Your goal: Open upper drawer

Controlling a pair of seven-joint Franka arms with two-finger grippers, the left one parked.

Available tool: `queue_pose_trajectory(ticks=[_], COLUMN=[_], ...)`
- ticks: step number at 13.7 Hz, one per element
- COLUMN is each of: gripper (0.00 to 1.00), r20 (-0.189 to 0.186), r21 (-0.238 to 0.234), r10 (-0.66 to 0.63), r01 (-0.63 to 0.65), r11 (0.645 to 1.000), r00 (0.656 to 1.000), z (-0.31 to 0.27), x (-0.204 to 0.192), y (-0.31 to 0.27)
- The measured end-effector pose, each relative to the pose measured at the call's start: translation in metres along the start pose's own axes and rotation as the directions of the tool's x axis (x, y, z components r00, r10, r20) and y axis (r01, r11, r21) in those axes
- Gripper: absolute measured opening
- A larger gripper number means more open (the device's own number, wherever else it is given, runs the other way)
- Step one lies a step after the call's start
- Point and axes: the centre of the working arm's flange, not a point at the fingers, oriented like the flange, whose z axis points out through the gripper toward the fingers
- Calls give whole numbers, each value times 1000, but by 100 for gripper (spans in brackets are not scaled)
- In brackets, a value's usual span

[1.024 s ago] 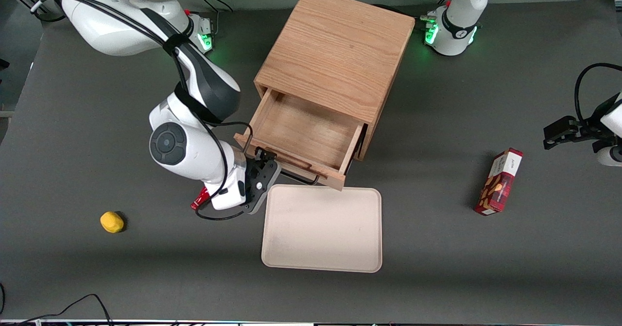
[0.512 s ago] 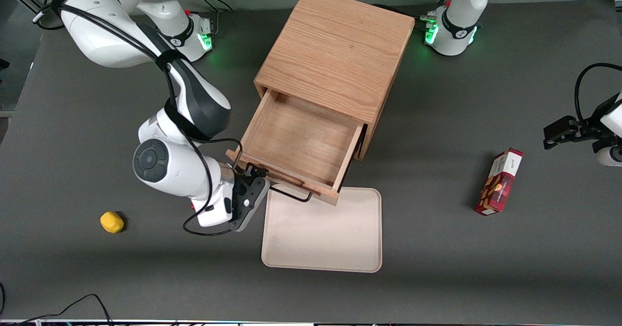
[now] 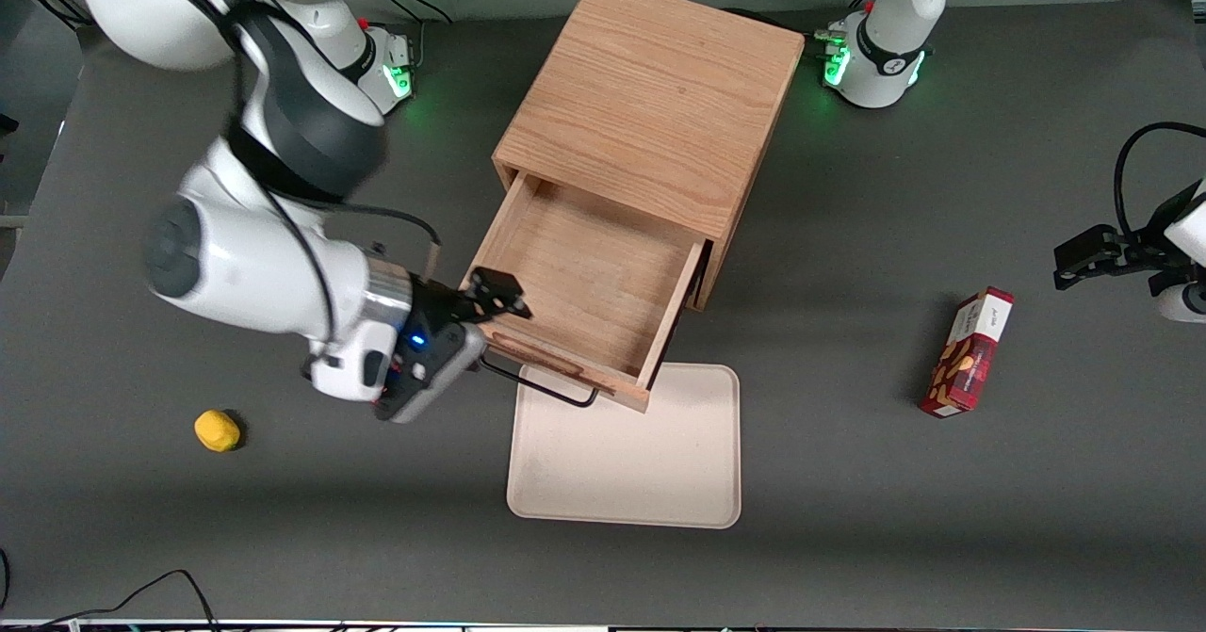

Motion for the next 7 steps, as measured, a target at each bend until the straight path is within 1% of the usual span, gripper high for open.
queue_pose_trajectory(ticks=[1,2,3,4,5,6,7], gripper=[100,100,100,100,100,100,100], r20=[40,67,67,52,38,43,52], r21=[-50,-119,-200,-283,-374,-430,-457], r10=[32,83,142,199,267,317,355], r01=[-30,-75,-126,-177,-234,-269,-294], r11=[998,990,972,943,897,862,840], r00=[999,994,988,979,963,947,933], z=[-34,-71,-106,-135,-162,-177,-185], x=[-18,-40,-65,-89,-117,-137,-152], y=[12,29,46,64,89,108,121])
